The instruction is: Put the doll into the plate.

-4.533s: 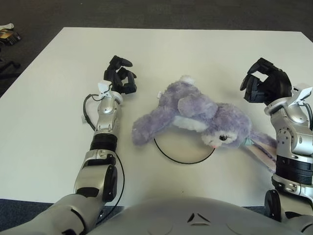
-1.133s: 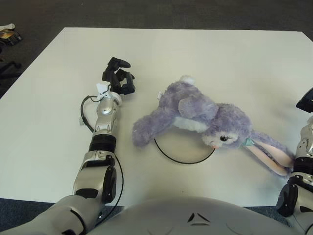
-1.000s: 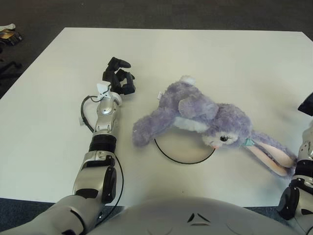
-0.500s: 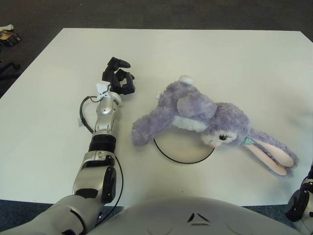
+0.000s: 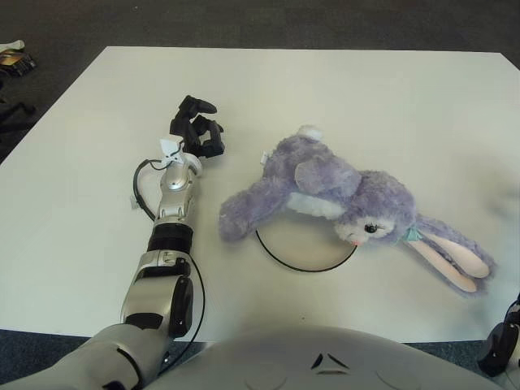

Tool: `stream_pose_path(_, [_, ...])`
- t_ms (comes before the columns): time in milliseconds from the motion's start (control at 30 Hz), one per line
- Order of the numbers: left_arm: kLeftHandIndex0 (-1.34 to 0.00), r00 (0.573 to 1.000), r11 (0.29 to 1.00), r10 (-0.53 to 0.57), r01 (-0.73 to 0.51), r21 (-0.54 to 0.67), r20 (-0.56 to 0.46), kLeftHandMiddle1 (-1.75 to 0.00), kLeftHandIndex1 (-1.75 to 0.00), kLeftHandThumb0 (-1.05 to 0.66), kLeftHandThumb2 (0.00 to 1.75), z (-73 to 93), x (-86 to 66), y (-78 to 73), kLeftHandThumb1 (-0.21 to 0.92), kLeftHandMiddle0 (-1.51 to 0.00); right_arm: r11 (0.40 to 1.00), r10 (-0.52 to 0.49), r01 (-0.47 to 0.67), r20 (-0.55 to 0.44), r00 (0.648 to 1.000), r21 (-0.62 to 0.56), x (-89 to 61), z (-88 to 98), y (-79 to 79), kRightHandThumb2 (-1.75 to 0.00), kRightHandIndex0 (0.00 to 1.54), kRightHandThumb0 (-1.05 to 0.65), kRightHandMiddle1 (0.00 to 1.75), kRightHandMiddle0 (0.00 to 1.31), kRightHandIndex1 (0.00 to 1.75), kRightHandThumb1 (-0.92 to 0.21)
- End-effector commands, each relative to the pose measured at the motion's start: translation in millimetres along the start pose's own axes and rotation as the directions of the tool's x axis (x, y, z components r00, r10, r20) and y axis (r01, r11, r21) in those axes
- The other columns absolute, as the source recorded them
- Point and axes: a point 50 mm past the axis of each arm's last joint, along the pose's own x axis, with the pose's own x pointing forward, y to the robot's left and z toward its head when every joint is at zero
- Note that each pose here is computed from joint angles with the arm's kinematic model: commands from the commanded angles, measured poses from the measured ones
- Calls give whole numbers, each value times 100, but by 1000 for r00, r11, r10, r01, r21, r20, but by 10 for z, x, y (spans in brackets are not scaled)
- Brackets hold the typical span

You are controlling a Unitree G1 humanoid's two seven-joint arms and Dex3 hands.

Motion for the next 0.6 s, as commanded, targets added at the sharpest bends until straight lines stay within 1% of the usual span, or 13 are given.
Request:
stream_pose_path(0, [-53, 1000, 1000, 0, 0, -3, -6, -175, -175, -1, 140, -21, -16, 25, 26, -55, 1000, -16, 16, -33, 999, 6, 10, -88, -52, -175, 84, -1, 175, 75, 172, 7])
stream_pose_path(100, [-53, 1000, 1000, 0, 0, -5, -4, -175, -175, -1, 140, -20, -16, 24, 25, -55, 1000, -17, 18, -36, 999, 8, 21, -103, -60, -175, 84, -1, 175, 75, 172, 7])
stream_pose_path(233, [-53, 1000, 1000, 2, -2, -8, -5, -175, -175, -1, 140, -20, -17, 22, 25, -55, 1000, -14, 14, -75, 997, 1, 7, -200, -56, -175, 85, -1, 175, 75, 170, 8])
stream_pose_path(300, [-53, 1000, 1000, 4, -5, -9, -6, -175, -175, -1, 141, -21, -17, 21, 25, -55, 1000, 0, 0, -78, 997, -6, -56, -236, 32, -175, 85, -1, 175, 75, 170, 8])
stream_pose_path(367, [-54, 1000, 1000, 5, -5, -10, -7, -175, -175, -1, 141, -21, -16, 23, 25, -55, 1000, 5, -6, -76, 997, -8, -82, -241, 70, -175, 86, -1, 175, 75, 169, 8])
stream_pose_path(467, [-54, 1000, 1000, 9, -9, -11, -9, -175, -175, -1, 141, -22, -17, 23, 25, -55, 999, 47, -49, -97, 994, -14, -160, -270, 205, -175, 86, -1, 175, 75, 169, 8])
stream_pose_path(567, [-54, 1000, 1000, 11, -11, -13, -9, -175, -175, -1, 141, -21, -18, 22, 24, -55, 997, 73, -75, -109, 991, -20, -183, -279, 242, -175, 86, -1, 175, 75, 169, 8])
